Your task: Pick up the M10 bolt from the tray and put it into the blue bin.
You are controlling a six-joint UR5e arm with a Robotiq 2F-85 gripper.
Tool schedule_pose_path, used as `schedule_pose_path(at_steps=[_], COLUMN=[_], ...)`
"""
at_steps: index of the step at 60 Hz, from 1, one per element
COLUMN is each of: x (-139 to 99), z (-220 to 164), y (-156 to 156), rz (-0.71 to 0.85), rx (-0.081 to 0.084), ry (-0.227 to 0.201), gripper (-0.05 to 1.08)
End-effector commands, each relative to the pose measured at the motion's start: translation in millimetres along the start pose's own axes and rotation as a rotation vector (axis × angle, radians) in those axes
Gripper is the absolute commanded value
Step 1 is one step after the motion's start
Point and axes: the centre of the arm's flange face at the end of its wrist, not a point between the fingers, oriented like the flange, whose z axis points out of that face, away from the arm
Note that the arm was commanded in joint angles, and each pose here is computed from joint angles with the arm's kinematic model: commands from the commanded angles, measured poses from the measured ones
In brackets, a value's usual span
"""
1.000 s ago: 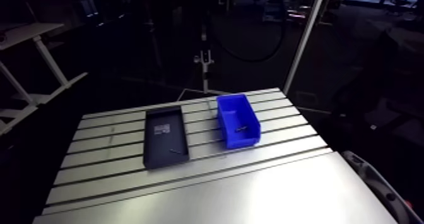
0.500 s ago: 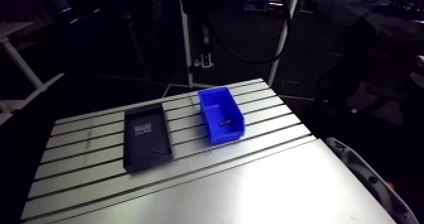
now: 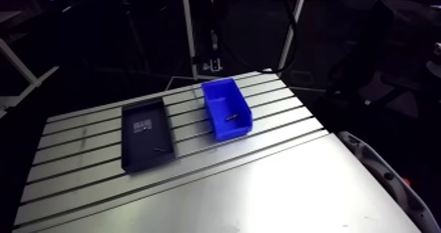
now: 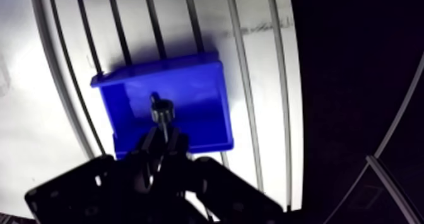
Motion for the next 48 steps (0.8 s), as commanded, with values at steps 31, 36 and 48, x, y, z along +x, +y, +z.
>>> schedule_pose_path(at_steps=[31, 36, 48], x=[-14, -14, -12], z=[54, 62, 76], y=[-3, -3, -8], rz=[0.031, 0.032, 0.035], rx=[0.043, 0.048, 0.075], ry=[0.002, 0.003, 0.008], gripper=[1.04, 1.04, 1.03])
